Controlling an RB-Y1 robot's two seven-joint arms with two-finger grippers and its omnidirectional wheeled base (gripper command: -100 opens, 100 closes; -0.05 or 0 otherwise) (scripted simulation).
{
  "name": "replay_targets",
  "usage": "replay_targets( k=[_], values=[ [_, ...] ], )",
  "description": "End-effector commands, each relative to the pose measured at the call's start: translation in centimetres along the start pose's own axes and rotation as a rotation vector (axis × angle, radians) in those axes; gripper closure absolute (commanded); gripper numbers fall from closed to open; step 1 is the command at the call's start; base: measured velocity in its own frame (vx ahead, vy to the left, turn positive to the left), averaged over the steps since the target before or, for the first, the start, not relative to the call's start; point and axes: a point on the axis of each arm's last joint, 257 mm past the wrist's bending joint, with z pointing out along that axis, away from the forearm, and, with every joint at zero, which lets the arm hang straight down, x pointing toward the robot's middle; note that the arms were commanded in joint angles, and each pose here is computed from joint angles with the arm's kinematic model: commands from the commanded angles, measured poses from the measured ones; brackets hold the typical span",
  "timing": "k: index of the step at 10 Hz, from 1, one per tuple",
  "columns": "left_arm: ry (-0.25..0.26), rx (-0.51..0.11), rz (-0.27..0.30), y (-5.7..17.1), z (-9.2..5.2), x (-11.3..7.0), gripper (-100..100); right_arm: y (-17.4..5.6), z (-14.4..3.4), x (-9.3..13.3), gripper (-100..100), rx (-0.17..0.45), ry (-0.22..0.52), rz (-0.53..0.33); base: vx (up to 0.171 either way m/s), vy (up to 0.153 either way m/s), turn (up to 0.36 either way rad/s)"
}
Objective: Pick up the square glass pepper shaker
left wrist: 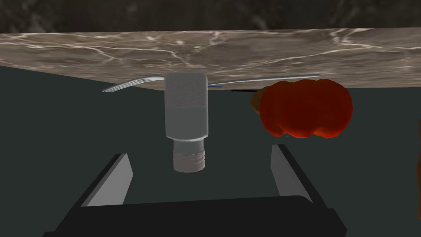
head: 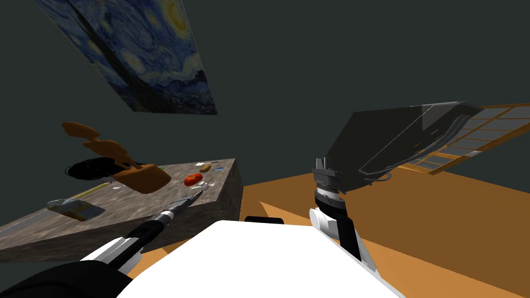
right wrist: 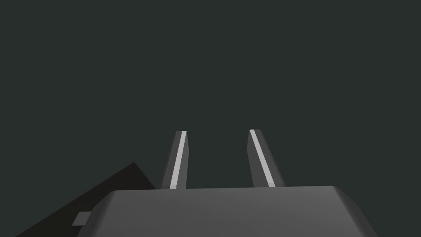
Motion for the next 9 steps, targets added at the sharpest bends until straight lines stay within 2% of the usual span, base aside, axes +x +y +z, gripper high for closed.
replay_targets(
  k=[1, 9],
  values=[
    [0.021, 0.000, 0.012, 0.4, -0.7, 0.1, -100, 0.0, 0.0, 0.0, 0, 0.000, 0.000, 0.000, 0.060, -0.012, 0.006],
    [0.133, 0.013, 0.068, 1.3, -3.9, 0.9, -100, 0.0, 0.0, 0.0, 0, 0.000, 0.000, 0.000, 0.058, -0.008, 0.006]
  ],
)
